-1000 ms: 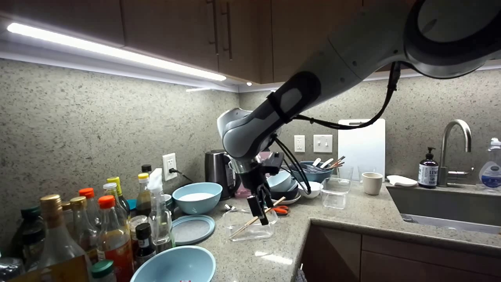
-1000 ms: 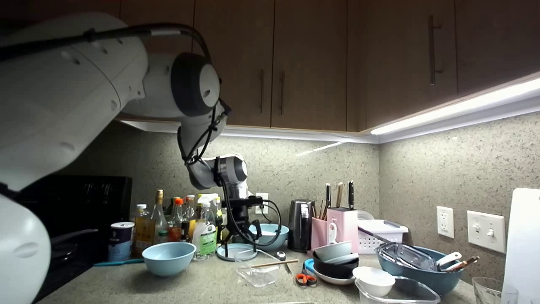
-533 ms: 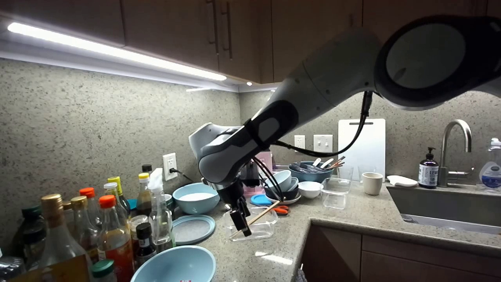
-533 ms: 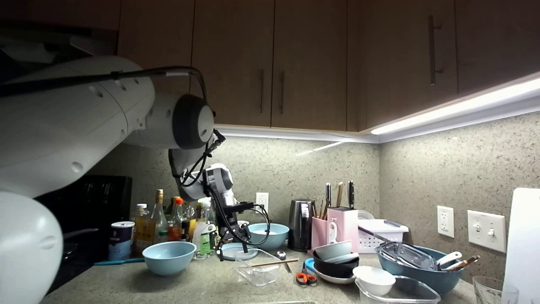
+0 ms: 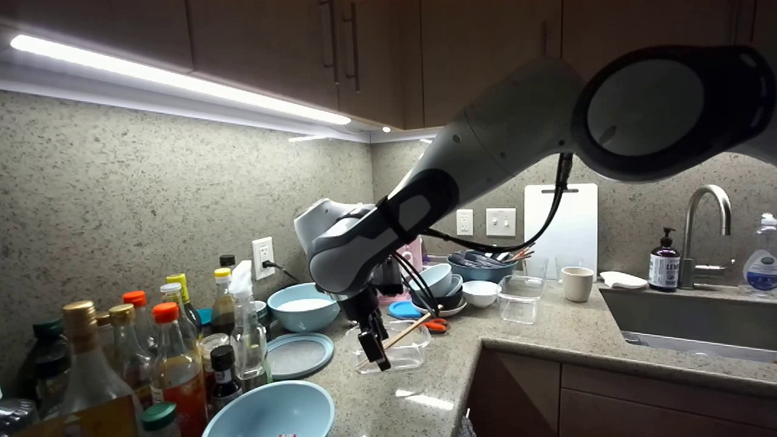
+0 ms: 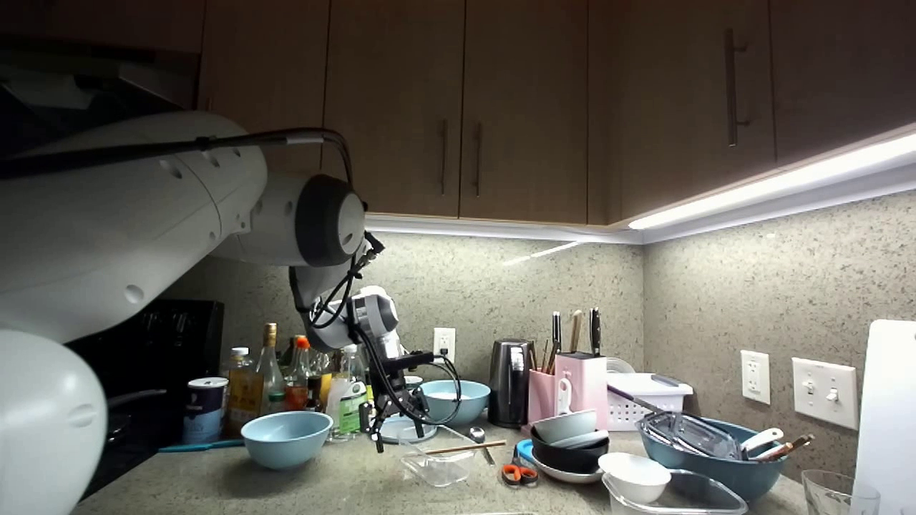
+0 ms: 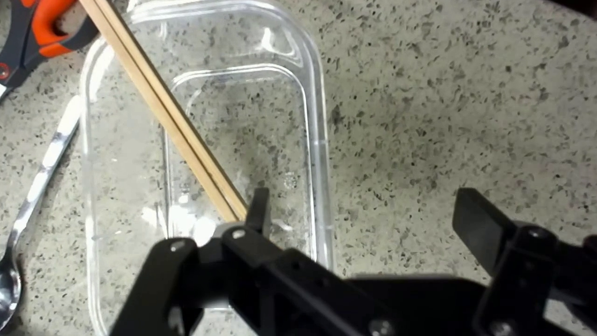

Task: Pick up the bowl and move it to the left

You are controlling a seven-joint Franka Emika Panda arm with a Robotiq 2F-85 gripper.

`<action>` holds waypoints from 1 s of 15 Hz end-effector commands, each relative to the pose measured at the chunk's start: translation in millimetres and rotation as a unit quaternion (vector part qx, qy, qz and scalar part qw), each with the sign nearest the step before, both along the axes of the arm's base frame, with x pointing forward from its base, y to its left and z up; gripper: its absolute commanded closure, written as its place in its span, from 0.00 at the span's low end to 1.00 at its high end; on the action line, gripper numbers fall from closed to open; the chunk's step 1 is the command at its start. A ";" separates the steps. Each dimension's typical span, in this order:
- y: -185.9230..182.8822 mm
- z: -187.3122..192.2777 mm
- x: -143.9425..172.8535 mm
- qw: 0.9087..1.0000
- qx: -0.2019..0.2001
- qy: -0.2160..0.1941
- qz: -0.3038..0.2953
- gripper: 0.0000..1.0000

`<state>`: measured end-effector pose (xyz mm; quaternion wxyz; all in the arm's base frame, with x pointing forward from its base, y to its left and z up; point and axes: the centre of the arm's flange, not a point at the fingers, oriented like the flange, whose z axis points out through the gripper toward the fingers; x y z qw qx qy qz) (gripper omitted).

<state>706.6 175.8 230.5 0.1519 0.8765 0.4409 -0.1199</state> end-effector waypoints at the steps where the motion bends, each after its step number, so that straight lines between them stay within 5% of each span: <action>1: -13.5 -29.5 14.7 1.000 -0.002 0.016 0.005 0.00; 2: -16.2 -36.6 16.1 1.000 -0.002 0.022 0.005 0.00; 3: -18.5 -42.4 17.0 1.000 -0.002 0.026 0.004 0.25; 5: -22.2 -50.8 18.8 1.000 -0.004 0.028 0.002 0.32; 14: -17.7 -35.4 21.0 1.000 -0.014 0.006 -0.002 0.92; 15: -17.7 -34.0 21.2 1.000 -0.014 0.002 -0.004 0.93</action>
